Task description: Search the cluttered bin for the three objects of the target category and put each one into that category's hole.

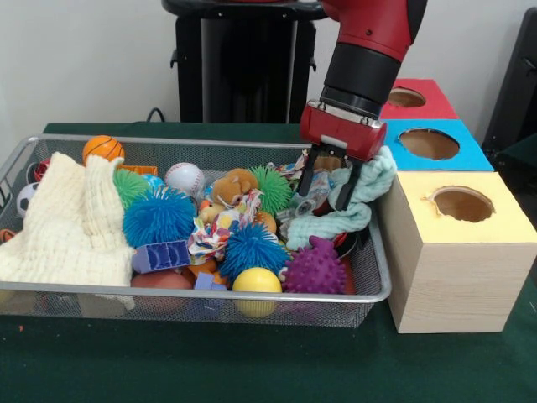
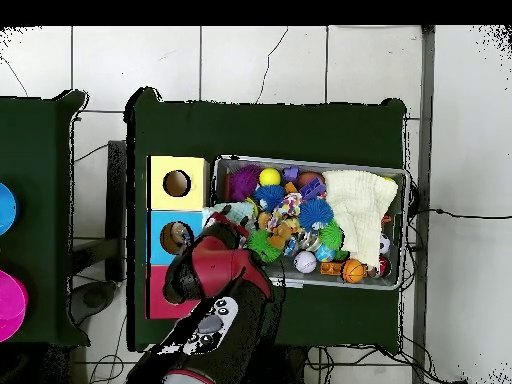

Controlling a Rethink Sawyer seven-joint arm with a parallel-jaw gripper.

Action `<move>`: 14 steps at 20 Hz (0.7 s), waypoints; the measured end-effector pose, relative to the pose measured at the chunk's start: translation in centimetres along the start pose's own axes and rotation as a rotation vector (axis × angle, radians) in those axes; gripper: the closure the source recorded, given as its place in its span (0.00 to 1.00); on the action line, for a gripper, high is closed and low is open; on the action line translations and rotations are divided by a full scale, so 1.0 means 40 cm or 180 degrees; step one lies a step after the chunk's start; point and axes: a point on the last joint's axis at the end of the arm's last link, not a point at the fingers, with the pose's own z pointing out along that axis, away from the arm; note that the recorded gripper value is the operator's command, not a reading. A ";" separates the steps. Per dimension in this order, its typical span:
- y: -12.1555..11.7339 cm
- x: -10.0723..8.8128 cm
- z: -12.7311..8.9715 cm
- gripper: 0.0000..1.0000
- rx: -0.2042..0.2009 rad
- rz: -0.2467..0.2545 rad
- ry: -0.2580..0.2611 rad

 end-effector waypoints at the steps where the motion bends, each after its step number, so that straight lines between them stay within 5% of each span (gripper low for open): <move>1: -0.001 0.001 0.000 0.00 0.0019 0.0014 0.0019; 14: -0.039 0.071 0.041 0.00 0.0290 0.0087 0.0269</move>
